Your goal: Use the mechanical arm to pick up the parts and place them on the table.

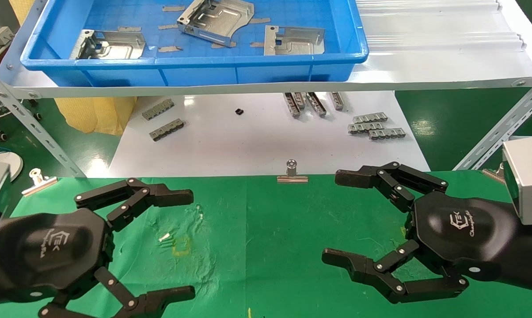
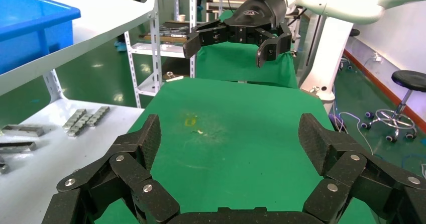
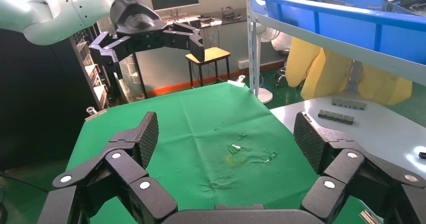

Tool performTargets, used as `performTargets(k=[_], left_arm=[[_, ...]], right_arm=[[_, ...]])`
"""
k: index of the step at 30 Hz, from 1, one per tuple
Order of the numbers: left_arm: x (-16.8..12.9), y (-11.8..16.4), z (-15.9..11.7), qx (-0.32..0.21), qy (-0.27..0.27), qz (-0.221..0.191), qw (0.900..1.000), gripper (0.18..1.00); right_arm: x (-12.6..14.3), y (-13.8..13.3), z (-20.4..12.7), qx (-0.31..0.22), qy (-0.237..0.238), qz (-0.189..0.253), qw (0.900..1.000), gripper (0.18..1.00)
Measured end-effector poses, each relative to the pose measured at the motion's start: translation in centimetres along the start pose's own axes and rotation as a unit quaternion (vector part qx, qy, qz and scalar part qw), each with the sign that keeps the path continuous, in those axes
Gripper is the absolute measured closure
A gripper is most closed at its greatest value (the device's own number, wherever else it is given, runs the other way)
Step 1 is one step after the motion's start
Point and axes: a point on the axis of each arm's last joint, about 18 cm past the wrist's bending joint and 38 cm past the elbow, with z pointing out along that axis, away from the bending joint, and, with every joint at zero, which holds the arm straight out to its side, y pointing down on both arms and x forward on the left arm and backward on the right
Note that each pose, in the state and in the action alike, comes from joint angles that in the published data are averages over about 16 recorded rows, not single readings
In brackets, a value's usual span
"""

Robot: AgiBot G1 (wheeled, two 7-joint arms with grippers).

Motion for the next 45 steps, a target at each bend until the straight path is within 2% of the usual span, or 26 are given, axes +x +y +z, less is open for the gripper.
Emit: performTargets(k=[45], left_arm=[[0.0, 0.0, 0.0, 0.0, 0.0, 0.0, 1.0, 0.183]], right_arm=[[0.0, 0.0, 0.0, 0.0, 0.0, 0.0, 1.0, 0.179]])
